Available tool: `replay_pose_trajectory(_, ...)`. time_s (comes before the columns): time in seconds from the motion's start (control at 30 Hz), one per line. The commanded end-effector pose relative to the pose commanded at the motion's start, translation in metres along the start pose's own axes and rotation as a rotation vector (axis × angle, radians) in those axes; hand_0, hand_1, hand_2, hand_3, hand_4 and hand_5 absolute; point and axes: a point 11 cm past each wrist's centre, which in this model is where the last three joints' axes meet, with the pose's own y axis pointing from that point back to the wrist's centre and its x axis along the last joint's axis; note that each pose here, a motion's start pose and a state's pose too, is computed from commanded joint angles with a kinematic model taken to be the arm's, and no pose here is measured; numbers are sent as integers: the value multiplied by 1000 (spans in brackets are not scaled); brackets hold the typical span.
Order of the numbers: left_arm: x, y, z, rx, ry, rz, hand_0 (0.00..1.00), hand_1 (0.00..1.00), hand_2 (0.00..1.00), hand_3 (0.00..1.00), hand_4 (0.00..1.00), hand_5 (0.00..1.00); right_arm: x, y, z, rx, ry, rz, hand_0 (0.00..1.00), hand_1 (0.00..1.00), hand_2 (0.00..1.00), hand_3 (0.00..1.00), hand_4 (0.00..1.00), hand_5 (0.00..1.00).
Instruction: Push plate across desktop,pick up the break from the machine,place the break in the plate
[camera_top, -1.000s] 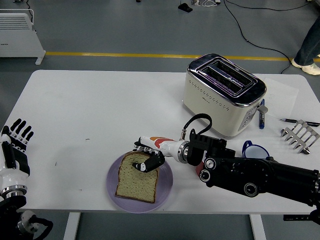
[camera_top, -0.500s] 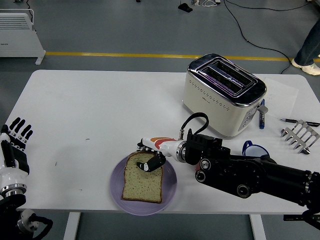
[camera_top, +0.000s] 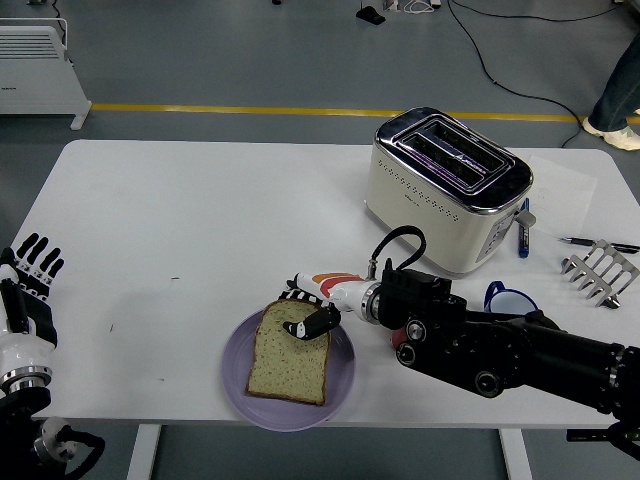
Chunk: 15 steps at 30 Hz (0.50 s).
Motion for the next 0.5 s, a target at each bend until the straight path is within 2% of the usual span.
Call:
replay_pose_trajectory(0.17,-1,-1,1,-2,1,-1,770,763,808,751,517,998,14,0,-5,38,2,91,721,745,765,818,652,336)
replay_pose_trajectory(0.2,-1,-1,1,-2,1,-1,770,763,807,750,519,998,17,0,-6,43,0,106,794,795,824,887,670,326)
replay_pose_trajectory(0.37,-1,-1,1,-5,2,-1,770,763,807,750,519,998,33,2,-13,77,-25,195,794,795,824,887,670,326)
replay_pose_trajectory(0.5,-1,-1,3,-10,2,0,769,763,807,750,518,998,44,7,-32,141,-54,242,816,810,839,903,663,316)
